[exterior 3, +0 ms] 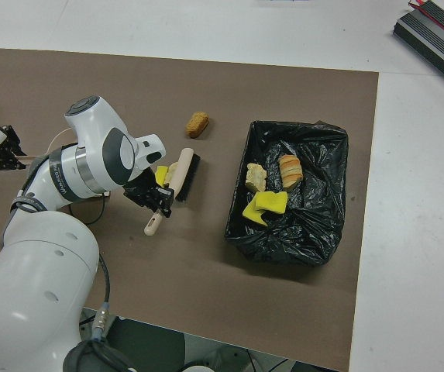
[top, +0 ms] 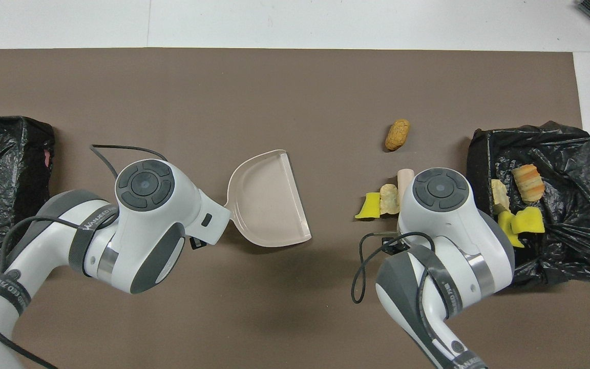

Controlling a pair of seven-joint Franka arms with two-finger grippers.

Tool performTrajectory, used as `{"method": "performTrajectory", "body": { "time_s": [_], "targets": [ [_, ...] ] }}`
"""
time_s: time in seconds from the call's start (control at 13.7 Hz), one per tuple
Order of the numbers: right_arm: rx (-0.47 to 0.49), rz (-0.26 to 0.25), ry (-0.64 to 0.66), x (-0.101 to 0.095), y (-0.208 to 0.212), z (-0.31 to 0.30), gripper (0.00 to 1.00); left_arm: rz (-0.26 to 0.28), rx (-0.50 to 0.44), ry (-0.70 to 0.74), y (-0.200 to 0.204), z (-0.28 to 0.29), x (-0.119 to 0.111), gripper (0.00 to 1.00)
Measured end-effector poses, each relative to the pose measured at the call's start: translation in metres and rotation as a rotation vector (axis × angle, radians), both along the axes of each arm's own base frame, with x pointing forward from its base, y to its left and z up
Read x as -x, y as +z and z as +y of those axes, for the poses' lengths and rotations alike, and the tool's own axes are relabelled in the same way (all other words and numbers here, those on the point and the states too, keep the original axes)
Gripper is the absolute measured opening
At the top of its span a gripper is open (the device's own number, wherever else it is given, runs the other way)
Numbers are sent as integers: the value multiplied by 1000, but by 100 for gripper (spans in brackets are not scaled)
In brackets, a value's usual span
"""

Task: Sweep and dump trash in bin
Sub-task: 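Sweep the yellow sponge and bread into the dustpan with the right gripper's brush, then sweep the bread pieces near the bin into the dustpan with the right gripper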

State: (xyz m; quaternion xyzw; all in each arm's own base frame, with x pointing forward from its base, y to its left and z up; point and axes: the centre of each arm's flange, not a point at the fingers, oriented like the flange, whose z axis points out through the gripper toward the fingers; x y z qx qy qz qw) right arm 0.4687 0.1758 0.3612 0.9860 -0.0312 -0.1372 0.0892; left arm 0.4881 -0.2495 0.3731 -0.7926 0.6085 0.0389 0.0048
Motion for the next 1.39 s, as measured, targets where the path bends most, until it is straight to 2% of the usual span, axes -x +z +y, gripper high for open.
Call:
{"method": "performTrajectory", "body": {
  "time_s": [0.37, 0.81, 1.17, 1.39],
  "targets": [
    [-192, -54, -45, 7, 7, 68, 26, 2, -8, 73, -3, 0, 3, 33],
    [-300, -99, -65, 4, -22, 151, 26, 2, -9, 81, -3, 0, 4, 33],
    [-367, -122, -26, 3, 2, 192, 26, 2, -9, 82, -3, 0, 4, 33],
    [-394, -142, 52, -9, 16, 178, 26, 2, -10, 83, -3, 0, 4, 33]
  ]
}}
